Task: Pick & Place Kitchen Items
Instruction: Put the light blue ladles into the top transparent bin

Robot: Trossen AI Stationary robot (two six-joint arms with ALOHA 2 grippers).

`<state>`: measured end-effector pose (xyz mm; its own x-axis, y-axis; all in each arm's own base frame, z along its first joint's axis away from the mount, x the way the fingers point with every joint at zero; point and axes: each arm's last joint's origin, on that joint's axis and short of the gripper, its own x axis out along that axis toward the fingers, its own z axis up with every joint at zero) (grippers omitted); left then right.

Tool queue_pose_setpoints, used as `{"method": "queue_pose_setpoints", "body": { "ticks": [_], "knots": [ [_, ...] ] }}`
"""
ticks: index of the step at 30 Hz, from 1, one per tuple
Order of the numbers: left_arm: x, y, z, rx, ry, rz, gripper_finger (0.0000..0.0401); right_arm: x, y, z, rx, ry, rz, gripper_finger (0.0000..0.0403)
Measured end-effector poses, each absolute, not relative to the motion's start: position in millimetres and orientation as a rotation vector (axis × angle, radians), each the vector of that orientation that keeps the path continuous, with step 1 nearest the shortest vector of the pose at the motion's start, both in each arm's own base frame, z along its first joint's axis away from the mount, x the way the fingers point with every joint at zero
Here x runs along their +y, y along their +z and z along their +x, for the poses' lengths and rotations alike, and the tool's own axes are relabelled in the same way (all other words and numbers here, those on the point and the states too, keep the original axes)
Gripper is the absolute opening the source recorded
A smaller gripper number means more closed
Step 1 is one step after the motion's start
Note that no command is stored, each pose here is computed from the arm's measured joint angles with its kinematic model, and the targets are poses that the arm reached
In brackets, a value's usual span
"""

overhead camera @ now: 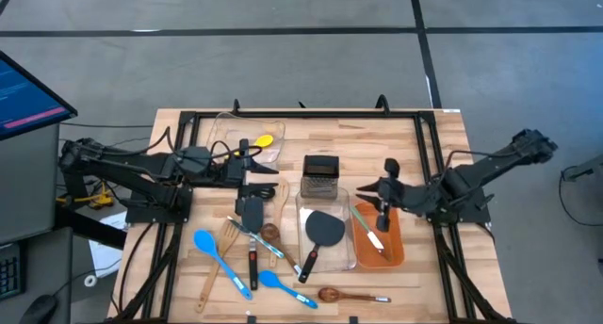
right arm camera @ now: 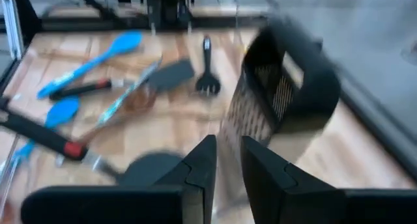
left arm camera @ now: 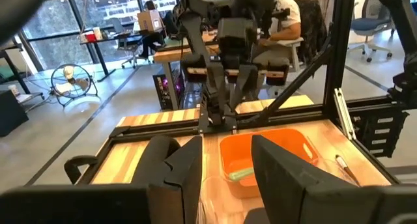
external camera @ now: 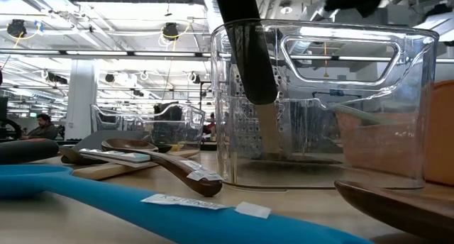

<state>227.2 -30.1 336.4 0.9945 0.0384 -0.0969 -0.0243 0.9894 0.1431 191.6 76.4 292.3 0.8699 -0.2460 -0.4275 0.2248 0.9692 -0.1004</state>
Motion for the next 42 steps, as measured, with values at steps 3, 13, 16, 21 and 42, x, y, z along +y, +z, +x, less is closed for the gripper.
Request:
{"method": "queue_pose_setpoints", "body": {
  "ticks": [3, 13, 16, 21, 42],
  "knots": [
    [-31.7, 335.9, 227.0, 0.103, 0.012, 0.14, 0.0117, 74.1, 296.3, 201.1, 0.407, -0.231, -0.117, 0.0063],
    [-47.1, 335.8, 224.7, 0.095, -0.15, 0.139, 0.0117, 69.8, 308.6, 218.0, 0.284, 0.109, -0.251, 0.0063],
    [-50.4, 334.9, 223.8, 0.103, -0.166, 0.142, 0.0117, 66.5, 308.8, 219.4, 0.279, 0.123, -0.295, 0.0063],
    [-52.9, 335.0, 223.3, 0.101, -0.176, 0.142, 0.0117, 59.2, 305.9, 220.6, 0.313, 0.099, -0.319, 0.0063],
    [-52.6, 338.9, 223.7, 0.062, -0.165, 0.134, 0.0117, 52.8, 302.3, 220.8, 0.355, 0.073, -0.325, 0.0063]
  ]
}}
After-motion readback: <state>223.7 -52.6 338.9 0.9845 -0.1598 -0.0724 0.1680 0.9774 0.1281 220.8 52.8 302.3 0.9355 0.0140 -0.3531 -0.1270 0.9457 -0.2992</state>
